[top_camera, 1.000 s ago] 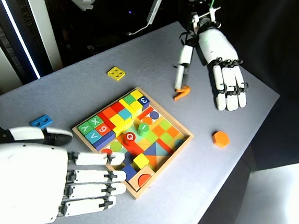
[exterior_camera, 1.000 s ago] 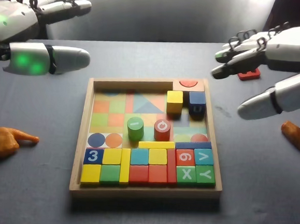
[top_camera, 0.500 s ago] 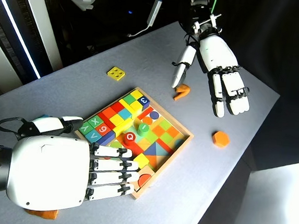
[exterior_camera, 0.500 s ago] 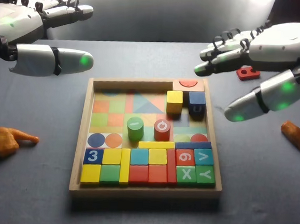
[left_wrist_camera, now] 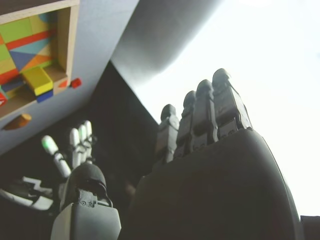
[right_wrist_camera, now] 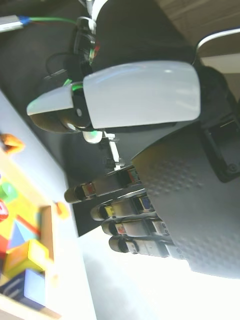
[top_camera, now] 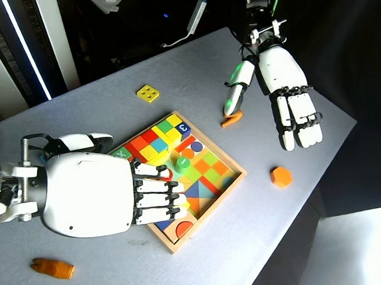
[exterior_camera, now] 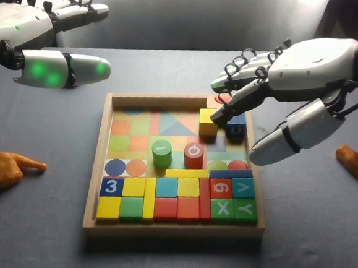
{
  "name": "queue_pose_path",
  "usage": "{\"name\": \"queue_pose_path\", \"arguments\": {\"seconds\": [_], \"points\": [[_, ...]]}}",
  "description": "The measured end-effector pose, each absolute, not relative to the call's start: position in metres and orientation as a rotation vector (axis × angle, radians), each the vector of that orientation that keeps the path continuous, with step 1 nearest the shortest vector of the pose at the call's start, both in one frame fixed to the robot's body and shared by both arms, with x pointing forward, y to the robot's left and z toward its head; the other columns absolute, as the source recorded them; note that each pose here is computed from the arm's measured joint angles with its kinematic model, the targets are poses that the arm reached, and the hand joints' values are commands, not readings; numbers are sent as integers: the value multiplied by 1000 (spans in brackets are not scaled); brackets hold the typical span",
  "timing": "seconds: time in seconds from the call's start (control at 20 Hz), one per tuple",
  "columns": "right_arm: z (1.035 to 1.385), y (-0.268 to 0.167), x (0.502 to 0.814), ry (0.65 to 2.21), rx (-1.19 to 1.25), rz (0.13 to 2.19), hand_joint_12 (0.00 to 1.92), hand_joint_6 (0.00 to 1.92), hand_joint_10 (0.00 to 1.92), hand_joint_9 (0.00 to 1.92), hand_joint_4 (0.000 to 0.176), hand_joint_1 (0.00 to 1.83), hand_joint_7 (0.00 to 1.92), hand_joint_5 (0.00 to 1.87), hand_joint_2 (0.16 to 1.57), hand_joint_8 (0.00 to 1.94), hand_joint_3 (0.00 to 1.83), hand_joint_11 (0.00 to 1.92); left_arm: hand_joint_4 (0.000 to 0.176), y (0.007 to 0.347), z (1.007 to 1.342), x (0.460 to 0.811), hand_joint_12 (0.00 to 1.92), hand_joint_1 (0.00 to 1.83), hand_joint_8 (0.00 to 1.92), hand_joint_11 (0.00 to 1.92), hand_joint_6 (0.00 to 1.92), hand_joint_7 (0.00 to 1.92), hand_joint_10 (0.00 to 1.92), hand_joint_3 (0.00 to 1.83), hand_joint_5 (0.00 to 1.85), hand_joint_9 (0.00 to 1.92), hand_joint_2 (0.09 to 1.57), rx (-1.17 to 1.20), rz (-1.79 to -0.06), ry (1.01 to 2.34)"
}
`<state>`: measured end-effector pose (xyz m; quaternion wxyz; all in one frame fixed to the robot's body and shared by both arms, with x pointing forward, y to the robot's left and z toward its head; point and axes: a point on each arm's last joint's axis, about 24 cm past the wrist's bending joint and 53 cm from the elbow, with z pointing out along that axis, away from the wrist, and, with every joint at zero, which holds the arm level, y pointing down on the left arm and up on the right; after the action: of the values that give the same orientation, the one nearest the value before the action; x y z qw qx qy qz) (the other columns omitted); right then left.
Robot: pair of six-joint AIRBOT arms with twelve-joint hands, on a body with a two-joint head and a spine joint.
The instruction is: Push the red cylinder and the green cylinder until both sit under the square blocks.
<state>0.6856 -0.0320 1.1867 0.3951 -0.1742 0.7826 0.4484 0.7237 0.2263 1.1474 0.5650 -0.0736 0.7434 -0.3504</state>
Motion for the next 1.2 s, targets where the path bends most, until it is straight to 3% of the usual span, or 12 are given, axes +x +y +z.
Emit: {"name": "queue_pose_path", "arguments": {"seconds": [0.05,0.1,0.15,0.2,0.35,0.55,0.9,1.2], "points": [[1186,-29,685,1985,-449,1137,0,19,0,0,163,256,33,450,999,2,0,0,124,226,1148,724,0,0,0,0,5,0,0,2,77,0,1094,-174,-825,1746],[1185,-26,685,1986,-456,1139,0,20,0,0,165,244,29,463,1000,0,0,0,113,227,1149,725,0,0,0,0,5,0,0,2,76,0,1095,-176,-824,1744],[1184,-22,685,1986,-461,1143,0,18,0,0,174,229,12,471,1004,0,0,0,128,228,1149,725,0,0,0,0,5,0,0,2,78,0,1094,-176,-823,1744],[1184,-19,684,1987,-466,1148,0,14,0,0,176,211,2,467,1006,0,0,0,130,228,1149,725,0,0,0,0,5,0,0,4,80,0,1099,-178,-823,1745],[1182,-7,683,1988,-481,1161,0,18,0,0,176,244,0,499,1001,0,0,0,121,228,1149,725,0,0,0,0,0,0,0,7,69,0,1110,-178,-822,1744],[1169,0,683,2008,-485,1156,0,9,0,0,176,234,0,500,1004,0,0,0,122,229,1150,728,0,0,0,0,3,0,0,8,71,0,1117,-184,-819,1742],[1163,4,687,2016,-483,1143,0,2,0,0,176,233,0,497,1002,0,0,0,151,229,1150,728,0,0,0,0,1,0,0,0,67,0,1090,-186,-818,1745],[1161,5,689,2019,-471,1143,0,0,0,0,176,236,0,482,995,0,0,0,143,229,1150,728,0,0,0,0,0,0,0,0,53,0,1091,-185,-817,1745]]}}
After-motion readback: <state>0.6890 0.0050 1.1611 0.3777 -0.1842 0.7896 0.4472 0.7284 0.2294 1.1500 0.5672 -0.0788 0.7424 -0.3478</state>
